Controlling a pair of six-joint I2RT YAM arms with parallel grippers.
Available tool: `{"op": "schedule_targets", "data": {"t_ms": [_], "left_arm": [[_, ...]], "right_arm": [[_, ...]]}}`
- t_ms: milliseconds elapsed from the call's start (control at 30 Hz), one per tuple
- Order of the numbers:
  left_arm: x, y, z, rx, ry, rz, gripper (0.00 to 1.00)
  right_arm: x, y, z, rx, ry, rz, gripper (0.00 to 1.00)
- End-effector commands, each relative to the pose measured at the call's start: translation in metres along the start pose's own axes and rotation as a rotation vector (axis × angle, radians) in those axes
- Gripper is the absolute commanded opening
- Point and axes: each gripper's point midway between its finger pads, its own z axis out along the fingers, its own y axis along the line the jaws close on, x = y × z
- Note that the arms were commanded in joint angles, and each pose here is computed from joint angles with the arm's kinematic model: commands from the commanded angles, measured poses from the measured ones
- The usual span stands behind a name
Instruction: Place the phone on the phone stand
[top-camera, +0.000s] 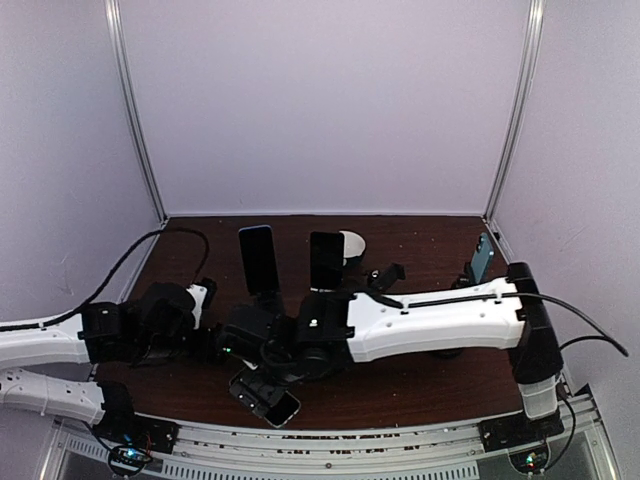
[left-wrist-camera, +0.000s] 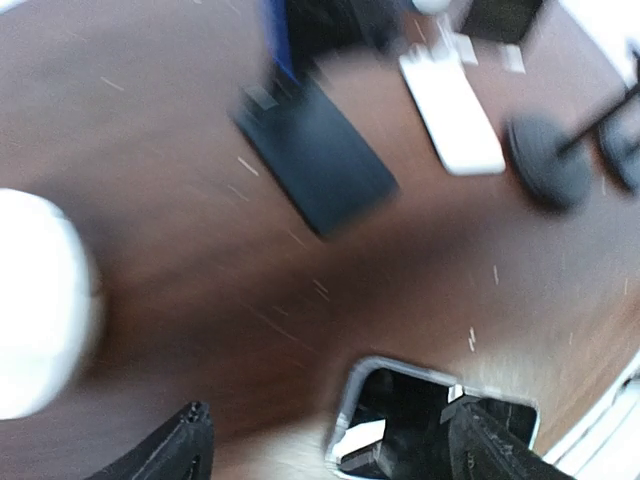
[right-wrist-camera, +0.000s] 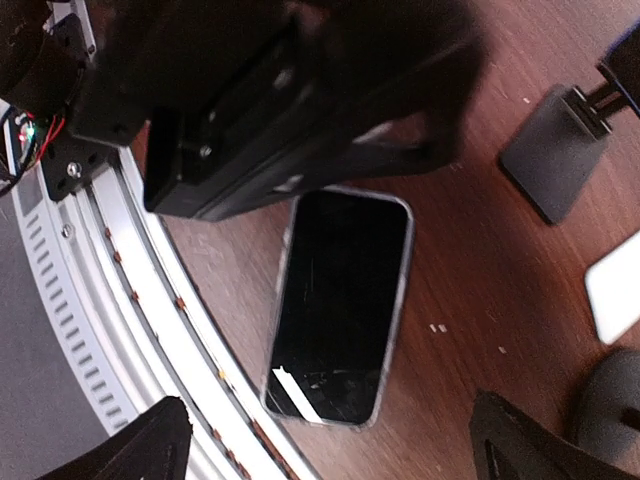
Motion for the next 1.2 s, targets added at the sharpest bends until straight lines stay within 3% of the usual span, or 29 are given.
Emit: {"op": "schedule_targets", "data": {"t_ms": [0,167,500,733,967,1167], "left_arm": [[-0.024,0.043,-0.031,-0.193,-0.077,0.010,0.86],[-0.023,0.037,-0.028,-0.159,-0.057,0.025,0.86],[-0.009,0.045,-0.014,-0.196,0.006,0.065,0.88],[-0.013,0.078,-0.027,-0.294,0.003,0.054,0.89],[-0.020,0.075,-0.019,-0.306,0.046,0.085,0.89],[-0.032,0.068,-0.019,-0.278,0.006,0.096,0.89]], "right_arm": [[0.002,0.017,0.036,-0.015,0.095,0.006,1.00],[0.002,-0.002,0.067,0.076,0.149,0.100,1.00],[0.041,0.002,0.109,0.047,0.274,0.124,1.00],[0.046,-0.015,0.093,0.105,0.224,0.152,1.00],[0.031,-0.030,0.041,0.102,0.084,0.150,1.00],[0.015,-0.016,0.041,0.058,0.077,0.159,1.00]]}}
